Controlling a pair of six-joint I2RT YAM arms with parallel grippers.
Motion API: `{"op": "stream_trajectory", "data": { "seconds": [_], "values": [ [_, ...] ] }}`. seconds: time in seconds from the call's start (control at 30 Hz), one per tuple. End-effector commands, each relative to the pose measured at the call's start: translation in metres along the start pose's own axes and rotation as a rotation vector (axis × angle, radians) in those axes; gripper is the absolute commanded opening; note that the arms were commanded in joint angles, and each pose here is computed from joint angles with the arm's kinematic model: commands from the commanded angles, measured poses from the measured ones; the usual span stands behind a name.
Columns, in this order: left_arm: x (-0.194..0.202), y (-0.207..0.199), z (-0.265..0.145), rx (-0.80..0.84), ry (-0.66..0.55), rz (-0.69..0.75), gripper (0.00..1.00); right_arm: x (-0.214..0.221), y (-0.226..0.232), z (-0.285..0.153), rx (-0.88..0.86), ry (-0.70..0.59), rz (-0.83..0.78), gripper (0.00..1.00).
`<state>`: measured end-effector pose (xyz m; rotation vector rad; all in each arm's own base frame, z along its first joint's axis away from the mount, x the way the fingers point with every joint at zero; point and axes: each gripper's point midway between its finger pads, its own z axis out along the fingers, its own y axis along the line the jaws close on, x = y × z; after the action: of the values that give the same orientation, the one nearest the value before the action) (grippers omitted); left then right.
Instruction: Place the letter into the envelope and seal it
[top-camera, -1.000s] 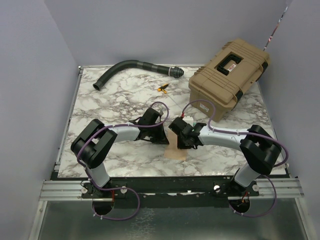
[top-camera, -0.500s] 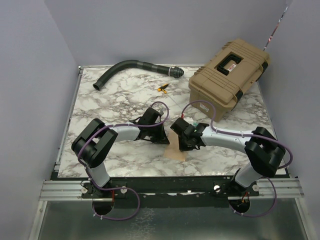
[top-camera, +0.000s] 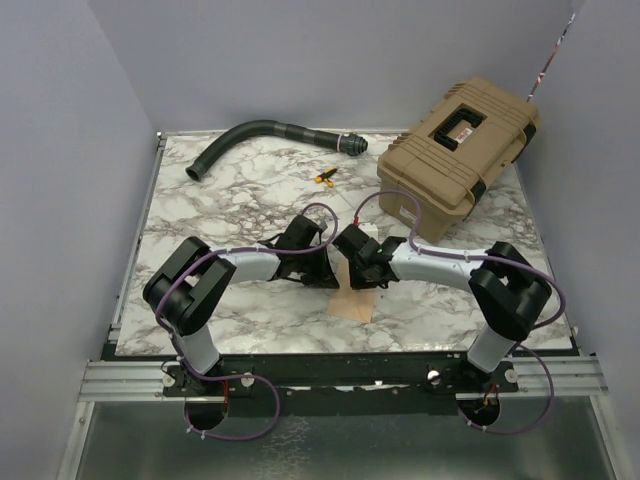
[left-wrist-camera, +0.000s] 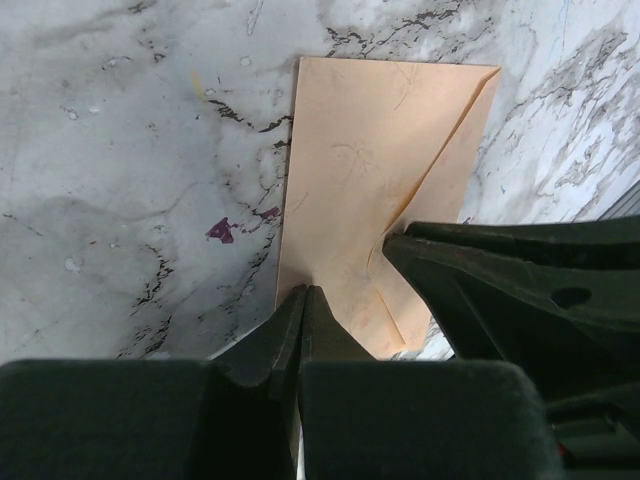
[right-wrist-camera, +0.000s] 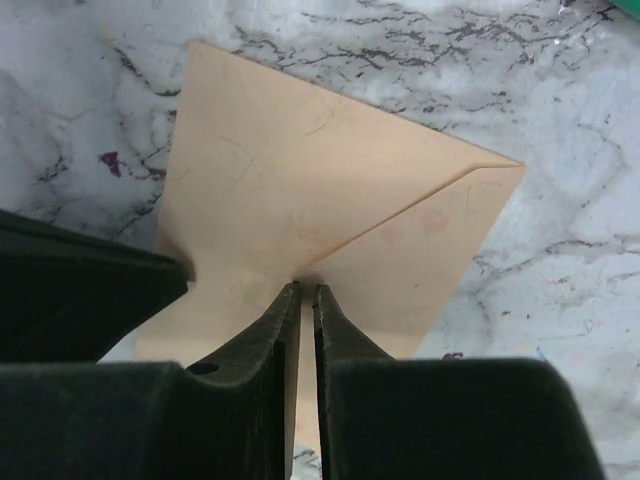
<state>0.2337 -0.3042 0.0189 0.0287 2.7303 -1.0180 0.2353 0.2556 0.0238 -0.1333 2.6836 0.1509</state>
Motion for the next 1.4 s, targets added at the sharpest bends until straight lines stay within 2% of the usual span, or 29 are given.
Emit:
{"op": "stream_trajectory", "data": {
  "seconds": [0.0, 0.3, 0.67, 0.93, 1.03, 1.2, 1.37],
  "values": [
    [0.038, 0.071, 0.009, -0.238, 0.101, -0.016, 0.0, -0.013, -0.005, 0.011, 0.038, -0.033, -0.018, 0.13],
    [0.046, 0.081, 0.009, -0.27, 0.116, -0.028, 0.0, -0.016, -0.034, 0.025, 0.202, -0.047, 0.03, 0.09],
    [0.045, 0.082, 0.01, -0.275, 0.123, -0.026, 0.0, -0.013, -0.024, 0.033, 0.16, -0.02, 0.094, 0.12],
    [0.039, 0.077, 0.011, -0.248, 0.126, -0.035, 0.0, 0.027, -0.04, 0.044, 0.182, 0.078, 0.09, 0.18],
    [0.04, 0.079, 0.012, -0.246, 0.135, -0.05, 0.0, 0.024, -0.038, 0.037, 0.157, 0.074, 0.08, 0.18],
    [0.035, 0.076, 0.013, -0.229, 0.136, -0.059, 0.0, -0.005, -0.021, 0.005, 0.056, 0.006, 0.021, 0.19],
    [0.027, 0.064, 0.016, -0.19, 0.134, -0.06, 0.0, -0.02, -0.017, -0.021, 0.02, -0.026, -0.004, 0.13]
  ]
}}
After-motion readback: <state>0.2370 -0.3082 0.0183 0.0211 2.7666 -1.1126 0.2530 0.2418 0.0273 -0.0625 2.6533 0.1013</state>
